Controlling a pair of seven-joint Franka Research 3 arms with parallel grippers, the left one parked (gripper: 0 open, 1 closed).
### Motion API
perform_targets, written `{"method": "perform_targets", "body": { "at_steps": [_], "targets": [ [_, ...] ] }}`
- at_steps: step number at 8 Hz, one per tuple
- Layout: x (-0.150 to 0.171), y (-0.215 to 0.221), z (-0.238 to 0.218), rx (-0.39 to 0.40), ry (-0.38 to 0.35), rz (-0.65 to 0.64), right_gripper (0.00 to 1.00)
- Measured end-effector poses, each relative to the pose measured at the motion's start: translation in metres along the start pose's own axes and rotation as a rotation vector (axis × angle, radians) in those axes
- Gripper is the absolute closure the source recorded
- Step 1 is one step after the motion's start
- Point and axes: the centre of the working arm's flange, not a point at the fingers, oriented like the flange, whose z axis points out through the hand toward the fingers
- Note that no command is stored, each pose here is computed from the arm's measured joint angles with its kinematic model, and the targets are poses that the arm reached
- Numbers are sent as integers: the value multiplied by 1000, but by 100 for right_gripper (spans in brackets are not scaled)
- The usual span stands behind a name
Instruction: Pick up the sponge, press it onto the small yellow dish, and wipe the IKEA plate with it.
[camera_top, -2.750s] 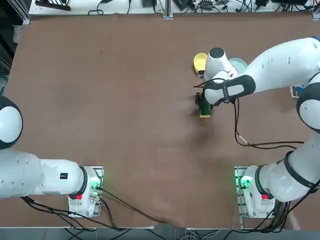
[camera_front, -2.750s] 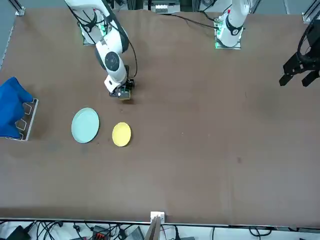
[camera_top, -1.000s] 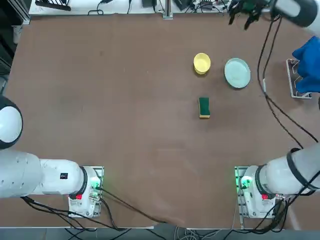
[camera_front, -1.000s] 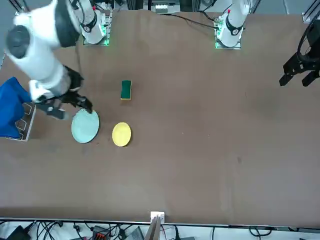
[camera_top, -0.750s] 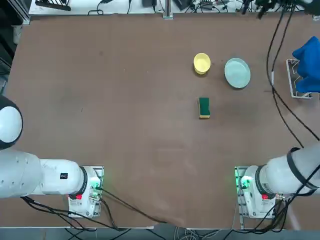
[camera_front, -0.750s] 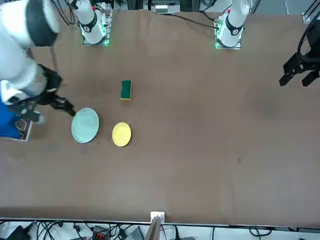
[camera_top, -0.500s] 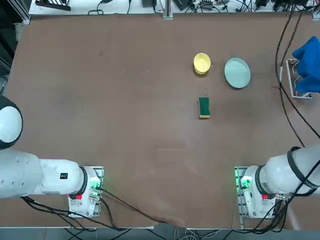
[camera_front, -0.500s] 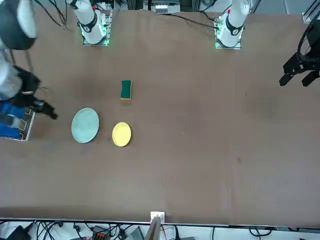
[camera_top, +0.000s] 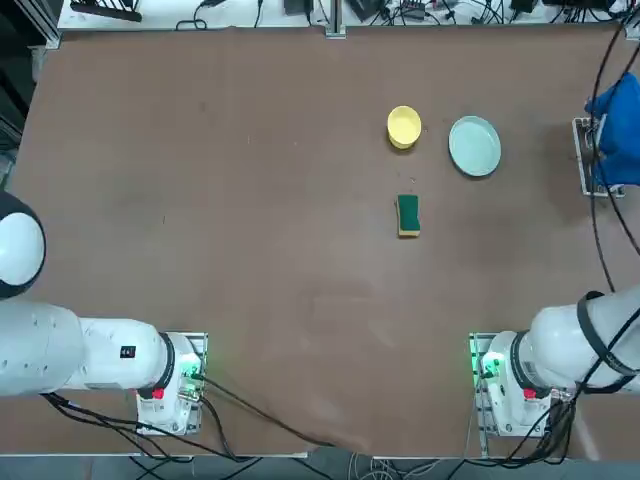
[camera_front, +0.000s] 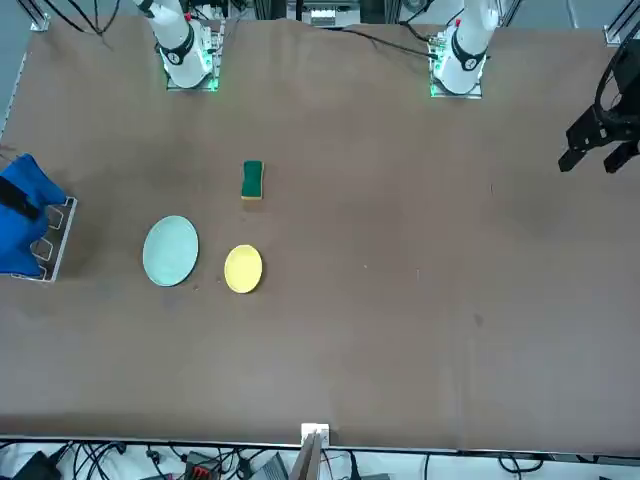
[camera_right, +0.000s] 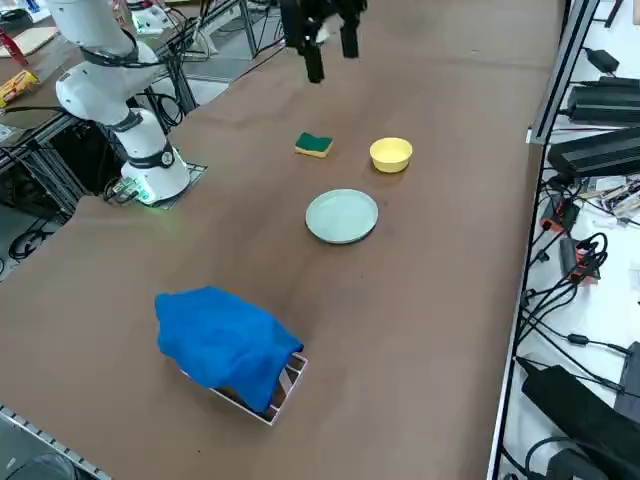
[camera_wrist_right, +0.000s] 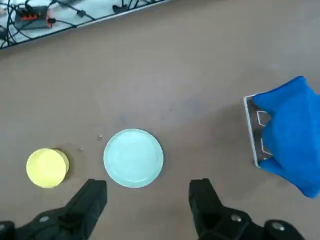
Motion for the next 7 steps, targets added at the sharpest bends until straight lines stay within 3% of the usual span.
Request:
{"method": "perform_targets", "body": {
  "at_steps": [2,7],
  "targets": [
    [-2,3,0,-6,-24,-109,0],
    [-15,-6,23,-20,-96,-156,0]
  ]
}}
